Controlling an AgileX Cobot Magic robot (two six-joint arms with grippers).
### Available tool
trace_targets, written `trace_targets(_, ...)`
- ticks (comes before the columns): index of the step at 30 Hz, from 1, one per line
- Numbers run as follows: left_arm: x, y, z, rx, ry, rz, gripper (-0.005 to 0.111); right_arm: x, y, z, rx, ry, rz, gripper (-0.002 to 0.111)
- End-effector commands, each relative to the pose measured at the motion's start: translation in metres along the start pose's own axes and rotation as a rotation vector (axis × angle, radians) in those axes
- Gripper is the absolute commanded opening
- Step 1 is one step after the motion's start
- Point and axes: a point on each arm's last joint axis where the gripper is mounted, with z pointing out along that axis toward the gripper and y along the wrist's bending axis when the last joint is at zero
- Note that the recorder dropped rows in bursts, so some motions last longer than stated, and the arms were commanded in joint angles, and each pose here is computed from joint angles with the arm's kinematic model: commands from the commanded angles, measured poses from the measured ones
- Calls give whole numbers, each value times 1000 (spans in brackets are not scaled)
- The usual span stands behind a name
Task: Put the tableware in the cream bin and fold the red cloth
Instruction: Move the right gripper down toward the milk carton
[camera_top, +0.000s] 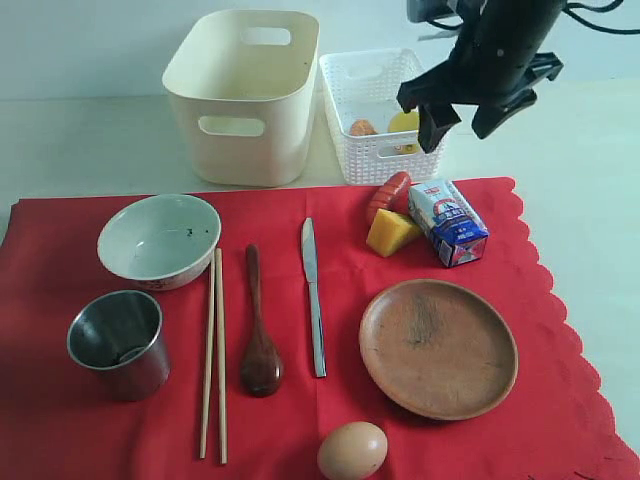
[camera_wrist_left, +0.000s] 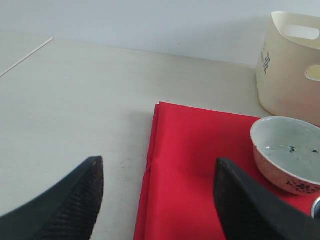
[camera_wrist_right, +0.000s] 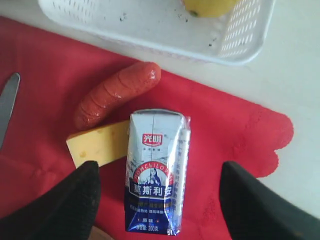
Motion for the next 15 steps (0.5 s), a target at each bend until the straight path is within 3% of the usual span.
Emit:
trace_targets(1, -1, 0, 0, -2, -12, 9, 62, 14, 0, 5, 5, -5, -5, 64)
trace_targets(15, -1, 0, 0, -2, -12, 9, 62, 51, -2, 46, 11, 65, -5, 64)
